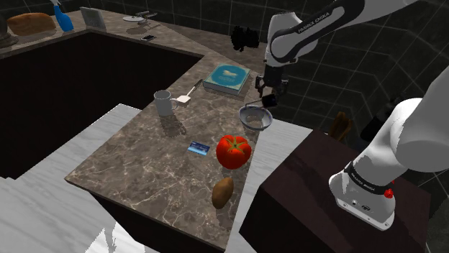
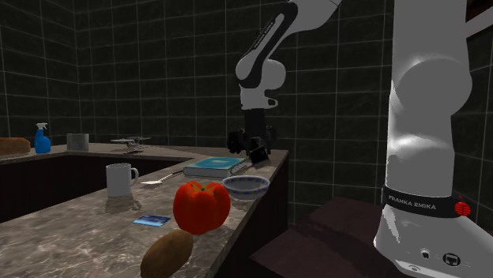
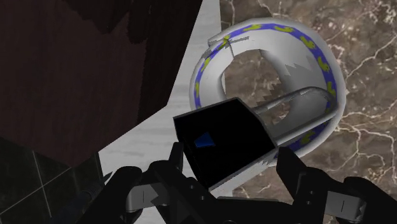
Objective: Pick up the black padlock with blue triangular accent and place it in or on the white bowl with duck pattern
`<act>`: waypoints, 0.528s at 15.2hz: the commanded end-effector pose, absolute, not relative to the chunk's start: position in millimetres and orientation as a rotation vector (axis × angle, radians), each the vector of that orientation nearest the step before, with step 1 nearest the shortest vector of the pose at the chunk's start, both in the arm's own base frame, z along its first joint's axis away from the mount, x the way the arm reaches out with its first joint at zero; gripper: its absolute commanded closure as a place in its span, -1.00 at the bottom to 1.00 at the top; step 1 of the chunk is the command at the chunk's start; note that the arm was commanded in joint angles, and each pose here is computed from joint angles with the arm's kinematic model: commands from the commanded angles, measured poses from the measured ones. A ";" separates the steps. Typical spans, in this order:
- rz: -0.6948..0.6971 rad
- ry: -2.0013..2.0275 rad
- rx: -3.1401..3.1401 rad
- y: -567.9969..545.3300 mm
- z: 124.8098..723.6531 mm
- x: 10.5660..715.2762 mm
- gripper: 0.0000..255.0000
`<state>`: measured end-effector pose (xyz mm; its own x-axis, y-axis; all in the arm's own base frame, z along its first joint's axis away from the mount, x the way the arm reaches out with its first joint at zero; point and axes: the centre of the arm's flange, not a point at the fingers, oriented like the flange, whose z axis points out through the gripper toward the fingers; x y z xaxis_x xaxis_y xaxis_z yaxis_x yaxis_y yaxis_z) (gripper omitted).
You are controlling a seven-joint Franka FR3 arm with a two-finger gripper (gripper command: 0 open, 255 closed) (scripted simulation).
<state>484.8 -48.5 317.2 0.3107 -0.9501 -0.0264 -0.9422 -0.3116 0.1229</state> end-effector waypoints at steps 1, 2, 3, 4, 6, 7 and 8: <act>-0.143 -1.791 2.474 -49.2 306.6 484.7 1.00; -0.143 -1.791 2.474 -49.2 301.3 484.7 1.00; -0.143 -1.791 2.474 -49.2 296.0 484.7 1.00; -0.143 -1.791 2.474 -49.2 290.8 484.7 1.00; -0.143 -1.791 2.474 -49.2 280.2 484.7 1.00; -0.143 -1.791 2.474 -49.2 274.9 484.7 1.00; -0.143 -1.791 2.474 -49.2 269.6 484.7 1.00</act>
